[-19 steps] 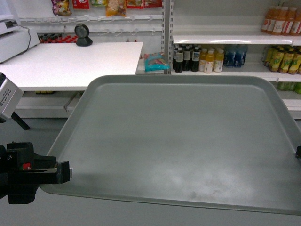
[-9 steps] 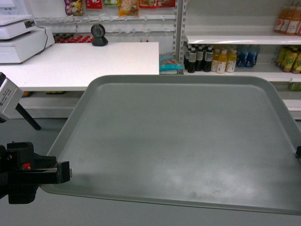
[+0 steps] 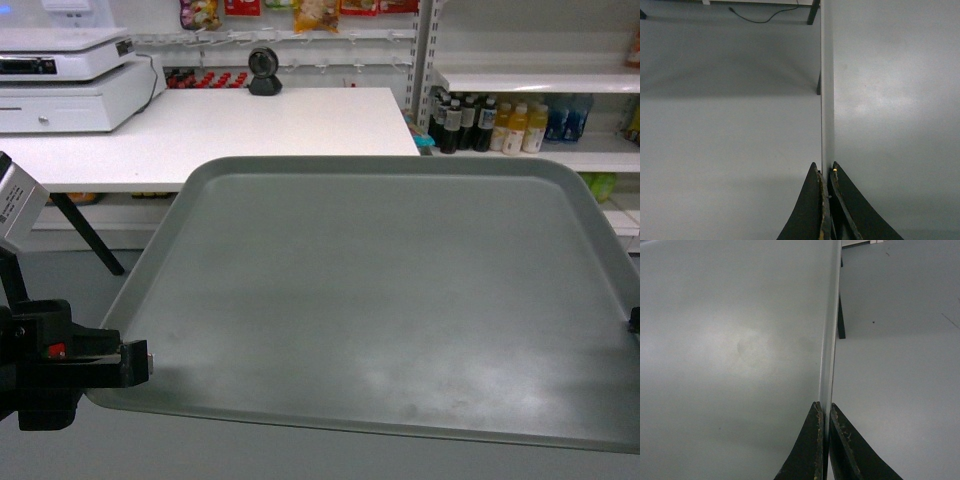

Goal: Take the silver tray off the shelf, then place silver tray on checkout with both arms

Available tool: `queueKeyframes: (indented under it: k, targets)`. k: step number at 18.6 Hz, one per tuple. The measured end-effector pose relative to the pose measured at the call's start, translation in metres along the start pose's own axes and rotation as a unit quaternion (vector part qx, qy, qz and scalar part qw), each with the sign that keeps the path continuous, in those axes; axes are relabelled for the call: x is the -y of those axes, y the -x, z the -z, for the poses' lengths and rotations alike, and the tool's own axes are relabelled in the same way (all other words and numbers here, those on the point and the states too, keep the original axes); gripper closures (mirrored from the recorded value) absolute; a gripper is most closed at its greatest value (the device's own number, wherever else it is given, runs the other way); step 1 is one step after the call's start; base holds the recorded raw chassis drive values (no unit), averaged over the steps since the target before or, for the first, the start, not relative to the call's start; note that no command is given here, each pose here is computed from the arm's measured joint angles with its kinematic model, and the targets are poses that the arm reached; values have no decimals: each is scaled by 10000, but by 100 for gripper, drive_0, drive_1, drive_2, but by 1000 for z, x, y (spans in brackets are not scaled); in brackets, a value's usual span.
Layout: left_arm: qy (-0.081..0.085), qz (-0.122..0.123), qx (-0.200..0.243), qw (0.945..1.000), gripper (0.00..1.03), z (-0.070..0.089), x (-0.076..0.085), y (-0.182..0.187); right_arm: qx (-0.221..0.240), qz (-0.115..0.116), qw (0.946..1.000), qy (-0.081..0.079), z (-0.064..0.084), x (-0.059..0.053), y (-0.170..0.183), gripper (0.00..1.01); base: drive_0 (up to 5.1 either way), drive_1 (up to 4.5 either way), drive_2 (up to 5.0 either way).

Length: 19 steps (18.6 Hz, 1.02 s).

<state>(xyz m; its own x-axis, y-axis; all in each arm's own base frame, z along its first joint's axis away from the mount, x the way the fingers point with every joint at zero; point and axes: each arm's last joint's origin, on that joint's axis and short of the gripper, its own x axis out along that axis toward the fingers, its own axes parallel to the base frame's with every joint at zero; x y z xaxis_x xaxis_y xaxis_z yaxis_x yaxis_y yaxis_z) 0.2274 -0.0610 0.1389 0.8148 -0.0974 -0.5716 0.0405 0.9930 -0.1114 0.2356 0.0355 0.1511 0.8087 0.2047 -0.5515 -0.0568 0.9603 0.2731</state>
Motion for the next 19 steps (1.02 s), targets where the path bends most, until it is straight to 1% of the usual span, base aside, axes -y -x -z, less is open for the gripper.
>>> queueKeyframes:
  k: [15, 19]
  targets:
    - [7, -27, -3, 10000, 101, 0, -1, 0, -11, -20, 10000, 14, 0, -1, 0, 99, -497, 248, 248]
    - [7, -26, -7, 10000, 101, 0, -1, 0, -16, -18, 10000, 11, 0, -1, 0, 99, -2, 413, -417]
